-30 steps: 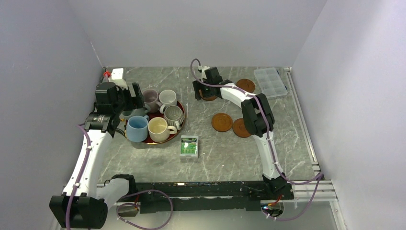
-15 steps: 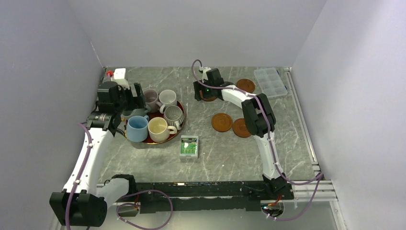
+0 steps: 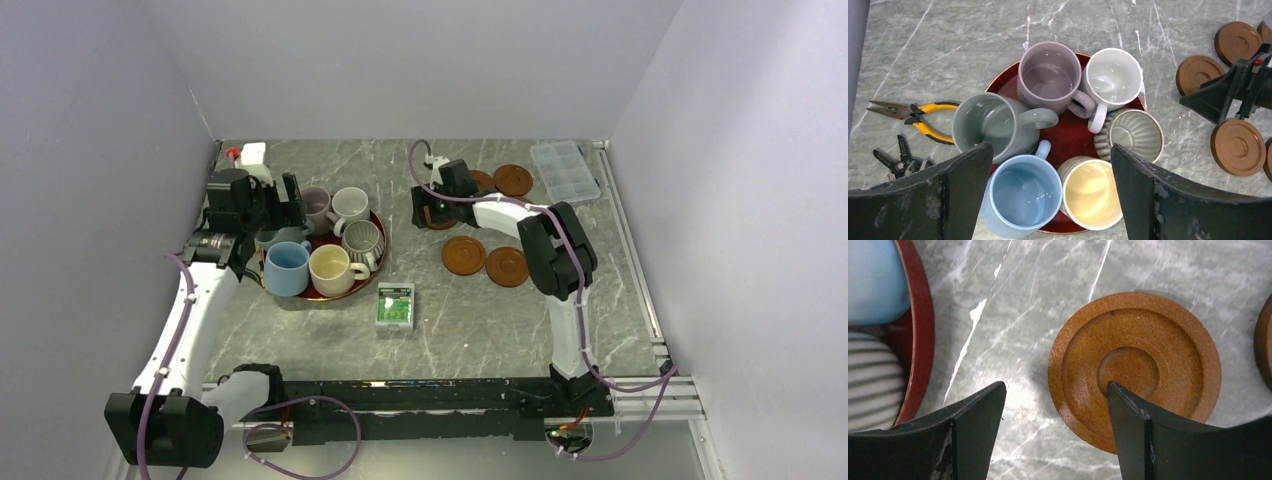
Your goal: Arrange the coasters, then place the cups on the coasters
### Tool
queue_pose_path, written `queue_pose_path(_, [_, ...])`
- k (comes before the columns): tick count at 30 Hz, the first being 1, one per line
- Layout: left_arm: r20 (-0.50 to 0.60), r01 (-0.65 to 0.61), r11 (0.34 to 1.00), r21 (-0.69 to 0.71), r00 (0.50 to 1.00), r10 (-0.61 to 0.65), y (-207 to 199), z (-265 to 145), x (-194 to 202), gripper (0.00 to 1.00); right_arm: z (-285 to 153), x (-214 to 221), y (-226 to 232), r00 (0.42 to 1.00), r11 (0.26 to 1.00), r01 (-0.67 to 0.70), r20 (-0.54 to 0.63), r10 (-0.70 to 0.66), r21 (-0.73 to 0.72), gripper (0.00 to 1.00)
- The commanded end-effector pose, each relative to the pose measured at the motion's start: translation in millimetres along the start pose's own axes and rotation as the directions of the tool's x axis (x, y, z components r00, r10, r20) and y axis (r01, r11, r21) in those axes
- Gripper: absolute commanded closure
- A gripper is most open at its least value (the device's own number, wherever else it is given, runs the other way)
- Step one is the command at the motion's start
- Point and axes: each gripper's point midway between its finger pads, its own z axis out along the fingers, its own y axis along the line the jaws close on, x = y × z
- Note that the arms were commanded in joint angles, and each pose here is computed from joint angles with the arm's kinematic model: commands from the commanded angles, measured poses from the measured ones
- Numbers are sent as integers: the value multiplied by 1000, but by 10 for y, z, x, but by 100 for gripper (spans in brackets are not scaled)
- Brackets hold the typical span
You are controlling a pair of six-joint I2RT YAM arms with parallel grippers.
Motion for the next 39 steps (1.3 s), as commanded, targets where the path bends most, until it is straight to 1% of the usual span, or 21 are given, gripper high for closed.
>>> queue_pose_path(1, [21,-5,1000,16,1000,5,-41,2,-81,6,-146,156,101,999,999,-33,-32,32,-8,22])
queue_pose_path(5, [10,-3,1000,20,1000,3,-48,24,-63,6,-190,42,163,1000,1000,-16,-12,15,-20,22])
queue_pose_path(8, [8,-4,1000,22,1000,4,-54,22,-66,6,-274,-177,231,1000,999,5,20,-5,-33,22])
queue_pose_path(11, [12,-2,1000,17,1000,2,-45,9,-76,6,-438,-444,330,996,998,24,82,-19,-52,21])
queue_pose_path(14, [16,3,1000,9,1000,-3,-34,-2,-88,6,-632,-710,292,987,1000,13,161,-14,7,21])
queue_pose_path(16, [19,4,1000,15,1000,-5,-46,-12,-99,6,-761,-879,242,972,999,21,234,-32,50,19])
queue_pose_path(18, [20,4,1000,16,1000,-5,-48,-16,-101,6,-847,-984,177,963,996,16,268,-40,93,18])
queue_pose_path(21, [20,4,1000,15,1000,-4,-46,-15,-100,6,-859,-1061,23,964,985,9,260,-55,173,19])
queue_pose_path(23, [18,4,1000,18,1000,-5,-51,-12,-93,6,-817,-1072,-116,967,973,-19,250,-40,232,19])
queue_pose_path(25, [19,6,1000,19,1000,-6,-53,-15,-96,6,-781,-1098,-230,967,967,-44,254,-23,253,19])
queue_pose_path(32, [18,3,1000,21,1000,-3,-61,-13,-95,6,-554,-1162,-585,971,969,-98,237,42,228,23])
queue_pose_path(35, [18,0,1000,21,1000,0,-66,-13,-95,6,-449,-1138,-805,973,962,-129,220,75,241,25])
queue_pose_path(39, [13,0,1000,17,1000,-1,-57,-7,-85,6,-330,-1106,-990,972,963,-161,202,117,219,27])
